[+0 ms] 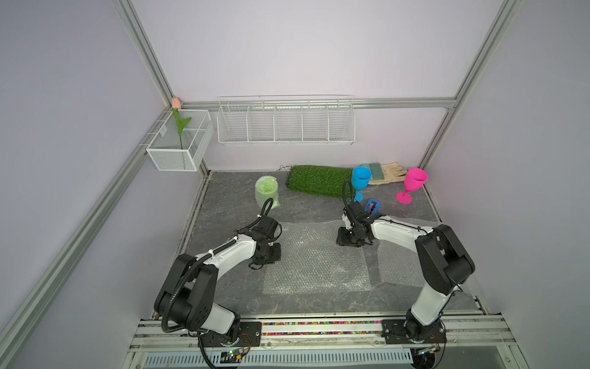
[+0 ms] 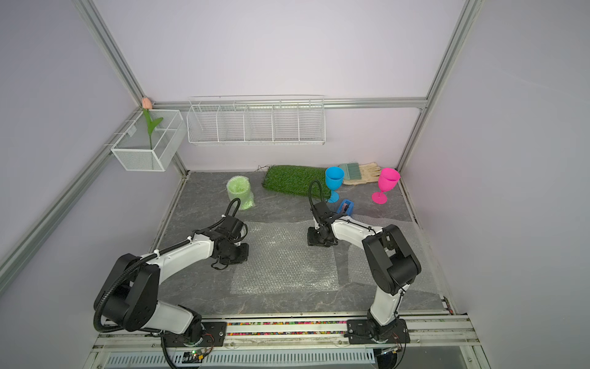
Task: Wrap wine glasses in bubble wrap
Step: Place the bubble wrap at the center of the board.
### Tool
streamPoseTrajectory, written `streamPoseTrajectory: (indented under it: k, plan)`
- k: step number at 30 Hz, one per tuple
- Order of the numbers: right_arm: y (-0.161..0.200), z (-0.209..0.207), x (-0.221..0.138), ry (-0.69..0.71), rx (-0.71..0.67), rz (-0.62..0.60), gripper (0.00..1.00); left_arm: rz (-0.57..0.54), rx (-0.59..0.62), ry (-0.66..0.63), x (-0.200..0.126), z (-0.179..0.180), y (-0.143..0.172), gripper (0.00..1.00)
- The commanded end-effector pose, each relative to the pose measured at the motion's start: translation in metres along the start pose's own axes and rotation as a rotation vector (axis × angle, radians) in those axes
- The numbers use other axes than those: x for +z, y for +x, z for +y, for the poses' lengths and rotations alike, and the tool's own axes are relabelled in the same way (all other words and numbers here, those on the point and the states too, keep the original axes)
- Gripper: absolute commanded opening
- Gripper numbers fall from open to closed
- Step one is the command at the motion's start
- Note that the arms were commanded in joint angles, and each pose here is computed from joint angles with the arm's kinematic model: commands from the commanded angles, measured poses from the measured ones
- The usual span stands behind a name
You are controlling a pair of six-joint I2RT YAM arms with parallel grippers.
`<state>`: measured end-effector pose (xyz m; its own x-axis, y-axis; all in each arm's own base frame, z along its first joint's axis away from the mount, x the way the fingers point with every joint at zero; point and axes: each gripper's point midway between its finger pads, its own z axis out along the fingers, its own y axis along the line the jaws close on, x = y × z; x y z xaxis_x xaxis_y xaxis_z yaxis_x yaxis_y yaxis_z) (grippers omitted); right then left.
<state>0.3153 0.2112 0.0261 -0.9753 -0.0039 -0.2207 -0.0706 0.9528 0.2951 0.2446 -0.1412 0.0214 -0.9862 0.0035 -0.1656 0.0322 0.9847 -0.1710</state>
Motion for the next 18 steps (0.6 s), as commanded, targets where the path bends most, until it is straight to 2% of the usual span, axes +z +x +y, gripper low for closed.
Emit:
streamPoseTrajectory:
  k: [1,4,8,10,12,14,15,16,18]
  plan:
    - [0.001,-0.008,-0.003,0.027,-0.023,-0.008,0.47,0.057,-0.027,-0.083,0.010,0.015,0.012,0.03]
    - [-0.006,-0.004,-0.014,0.018,-0.039,-0.033,0.49,0.055,-0.027,-0.079,0.010,0.013,0.010,0.03]
    - [-0.021,0.002,-0.042,0.013,-0.100,-0.121,0.55,0.005,-0.017,-0.055,-0.007,0.007,0.000,0.06]
    - [-0.031,0.002,-0.059,0.011,-0.136,-0.183,0.64,-0.029,-0.014,-0.031,-0.018,0.002,-0.006,0.12]
    - [-0.043,-0.003,-0.076,0.018,-0.154,-0.255,0.79,-0.066,-0.015,-0.011,-0.030,-0.002,-0.012,0.17]
    - [-0.056,-0.010,-0.090,0.011,-0.160,-0.317,0.87,-0.088,-0.015,-0.002,-0.037,-0.004,-0.015,0.22]
    - [-0.063,-0.016,-0.097,0.012,-0.153,-0.347,0.96,-0.095,-0.012,0.006,-0.039,-0.006,-0.016,0.25]
    - [-0.069,-0.020,-0.103,0.007,-0.143,-0.373,0.99,-0.099,-0.007,0.014,-0.041,-0.007,-0.017,0.30]
    - [-0.085,-0.028,-0.117,-0.029,-0.120,-0.442,0.89,-0.109,0.000,0.030,-0.046,-0.011,-0.020,0.39]
